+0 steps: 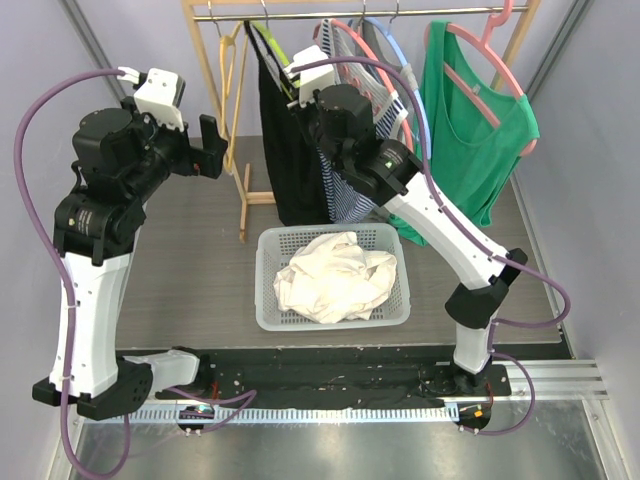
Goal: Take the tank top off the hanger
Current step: Pick up the hanger from the clothesline.
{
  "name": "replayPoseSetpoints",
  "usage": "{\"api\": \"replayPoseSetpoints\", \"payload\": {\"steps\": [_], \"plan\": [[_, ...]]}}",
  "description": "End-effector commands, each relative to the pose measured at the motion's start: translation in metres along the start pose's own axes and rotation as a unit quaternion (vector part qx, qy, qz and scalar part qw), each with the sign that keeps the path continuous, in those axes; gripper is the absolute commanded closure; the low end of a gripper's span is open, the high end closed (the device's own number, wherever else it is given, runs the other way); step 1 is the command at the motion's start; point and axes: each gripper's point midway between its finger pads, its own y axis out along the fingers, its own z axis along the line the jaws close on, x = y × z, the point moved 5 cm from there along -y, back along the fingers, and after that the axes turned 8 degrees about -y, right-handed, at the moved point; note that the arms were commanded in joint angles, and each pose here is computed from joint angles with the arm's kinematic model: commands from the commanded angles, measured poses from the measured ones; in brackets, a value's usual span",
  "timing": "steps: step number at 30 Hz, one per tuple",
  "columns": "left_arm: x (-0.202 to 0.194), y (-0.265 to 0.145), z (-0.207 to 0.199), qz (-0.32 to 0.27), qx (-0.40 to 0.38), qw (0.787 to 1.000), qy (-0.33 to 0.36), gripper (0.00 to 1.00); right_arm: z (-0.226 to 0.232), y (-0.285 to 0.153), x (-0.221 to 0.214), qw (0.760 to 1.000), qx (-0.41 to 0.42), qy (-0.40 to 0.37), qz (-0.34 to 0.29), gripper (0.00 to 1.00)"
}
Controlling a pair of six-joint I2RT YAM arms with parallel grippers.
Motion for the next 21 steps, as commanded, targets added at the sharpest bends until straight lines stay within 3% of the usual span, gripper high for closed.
{"api": "replayPoseSetpoints", "payload": {"steps": [1,2,11,21], "plan": [[0.007,-0.008,0.001,-0.019,0.001,1.0,0.013,0.0,-0.017,-0.023,0.031,0.999,0.006,0.018,-0.045,0.96],[0.008,-0.009,0.001,-0.02,0.0,1.0,0.013,0.0,-0.016,-0.023,0.031,0.999,0.008,0.016,-0.047,0.99],[0.008,-0.011,0.002,-0.021,0.002,1.0,0.017,0.0,-0.029,-0.024,0.047,0.995,-0.029,0.031,-0.091,0.99],[0.004,-0.013,0.005,-0.018,0.011,0.999,0.025,0.0,-0.075,-0.043,0.066,0.973,-0.167,0.103,-0.123,0.99]]}}
